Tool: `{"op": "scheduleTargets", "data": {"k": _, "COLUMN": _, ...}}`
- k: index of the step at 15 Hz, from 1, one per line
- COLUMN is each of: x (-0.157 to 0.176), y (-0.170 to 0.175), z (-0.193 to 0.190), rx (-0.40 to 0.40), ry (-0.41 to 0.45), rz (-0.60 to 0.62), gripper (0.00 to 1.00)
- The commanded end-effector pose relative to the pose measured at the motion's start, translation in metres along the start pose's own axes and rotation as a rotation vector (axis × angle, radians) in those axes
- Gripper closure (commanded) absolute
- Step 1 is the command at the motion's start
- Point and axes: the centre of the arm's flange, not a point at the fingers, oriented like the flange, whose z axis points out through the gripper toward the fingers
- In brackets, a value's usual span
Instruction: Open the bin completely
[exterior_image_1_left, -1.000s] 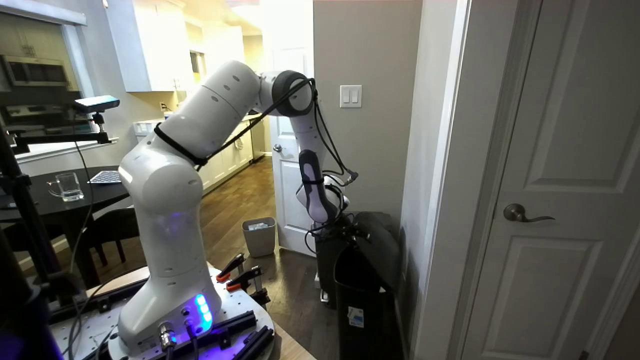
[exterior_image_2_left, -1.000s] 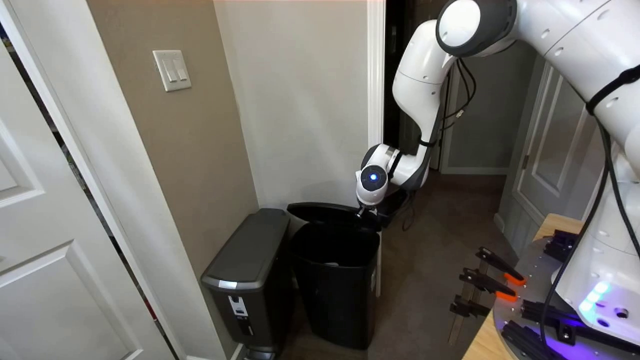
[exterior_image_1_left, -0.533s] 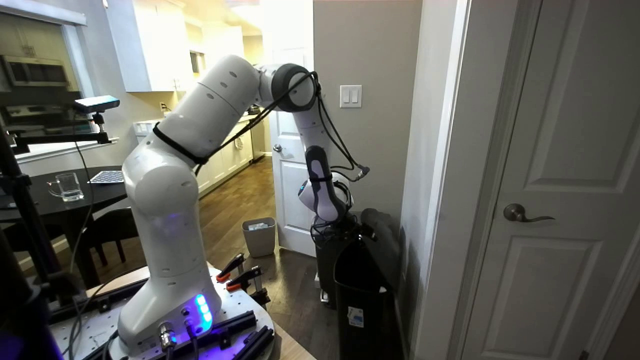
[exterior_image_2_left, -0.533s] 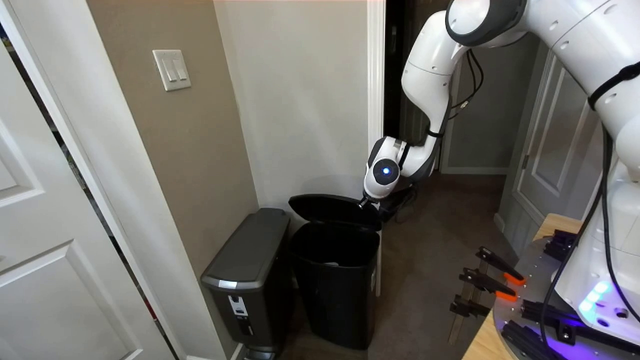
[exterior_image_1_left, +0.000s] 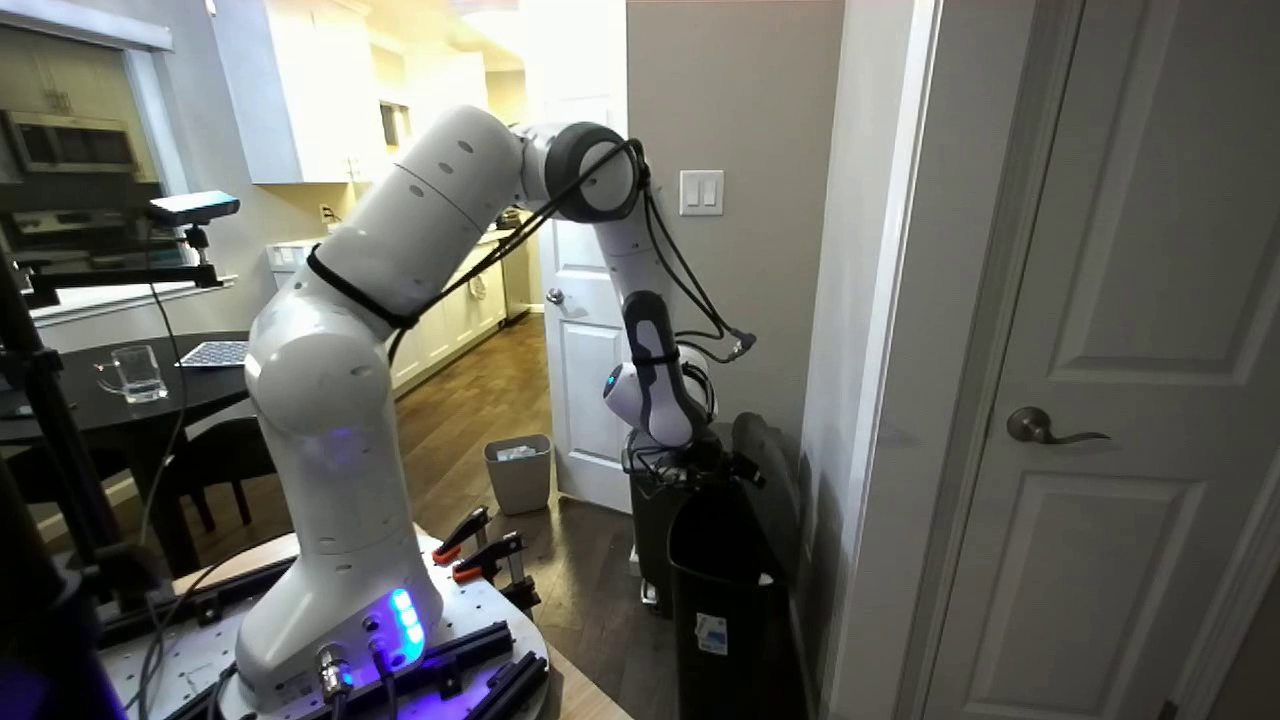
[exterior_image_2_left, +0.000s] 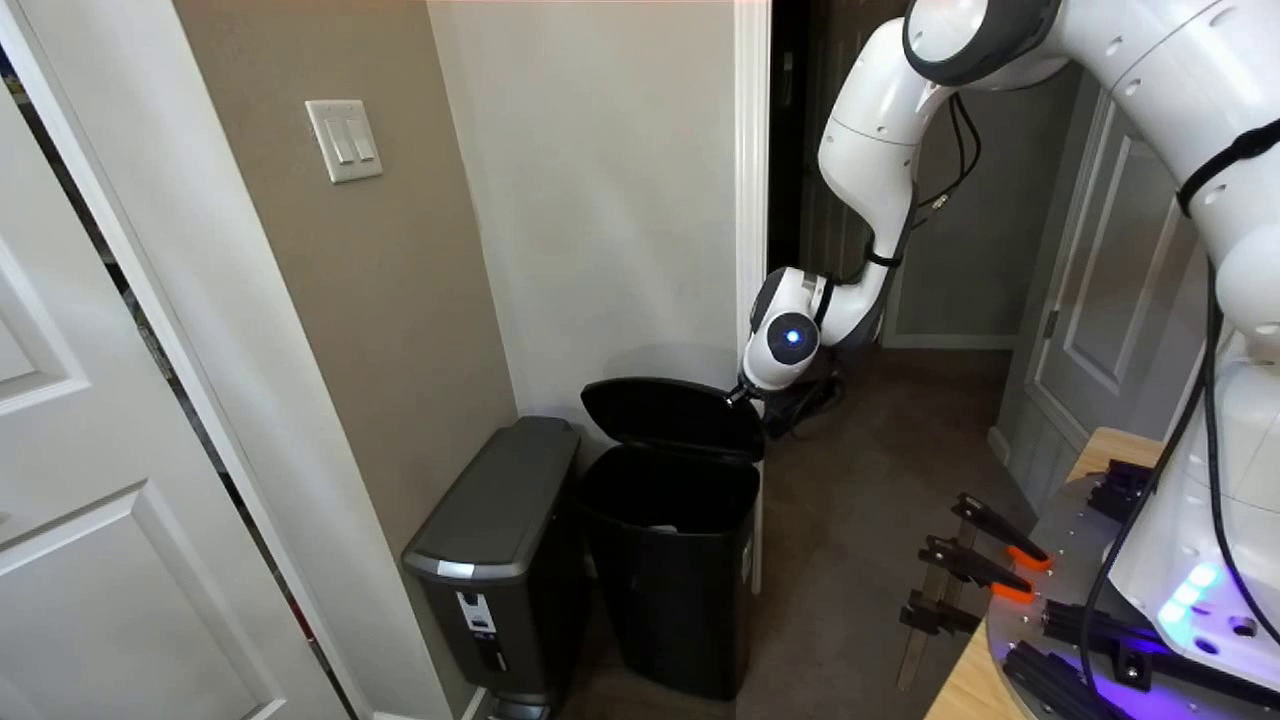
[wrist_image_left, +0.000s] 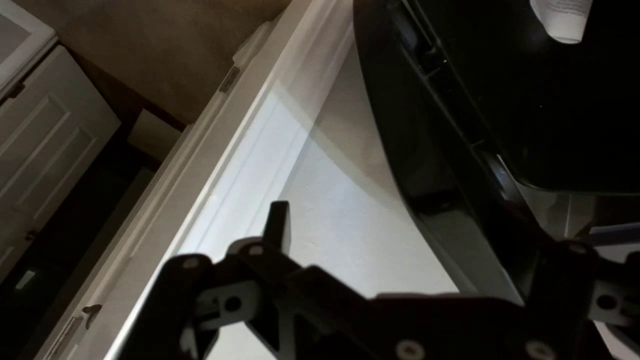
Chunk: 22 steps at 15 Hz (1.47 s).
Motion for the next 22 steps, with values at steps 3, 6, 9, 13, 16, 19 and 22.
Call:
{"op": "scheduleTargets", "data": {"k": 3, "x": -0.003, "y": 0.028, "z": -0.003, "rx": 0.048, "ry": 0.034, "rz": 0.094, "gripper": 0.0}}
{"op": "scheduleTargets", "data": {"k": 6, "x": 0.0, "y": 0.035, "z": 0.0, "rx": 0.053, "ry": 0.044, "rz": 0.138, "gripper": 0.0}}
{"op": "scheduleTargets", "data": {"k": 9, "x": 0.01, "y": 0.037, "z": 0.006, "rx": 0.066, "ry": 0.04, "rz": 0.153, "gripper": 0.0}}
{"op": "scheduleTargets", "data": {"k": 13, "x": 0.029, "y": 0.033, "z": 0.012, "rx": 0.085, "ry": 0.023, "rz": 0.148, "gripper": 0.0}}
{"op": "scheduleTargets", "data": {"k": 16, "x": 0.047, "y": 0.036, "z": 0.015, "rx": 0.102, "ry": 0.019, "rz": 0.16, "gripper": 0.0}}
{"op": "scheduleTargets", "data": {"k": 19, "x": 0.065, "y": 0.043, "z": 0.02, "rx": 0.096, "ry": 0.008, "rz": 0.167, "gripper": 0.0}}
{"op": "scheduleTargets", "data": {"k": 22, "x": 0.077, "y": 0.051, "z": 0.026, "rx": 0.061, "ry": -0.021, "rz": 0.166, "gripper": 0.0}}
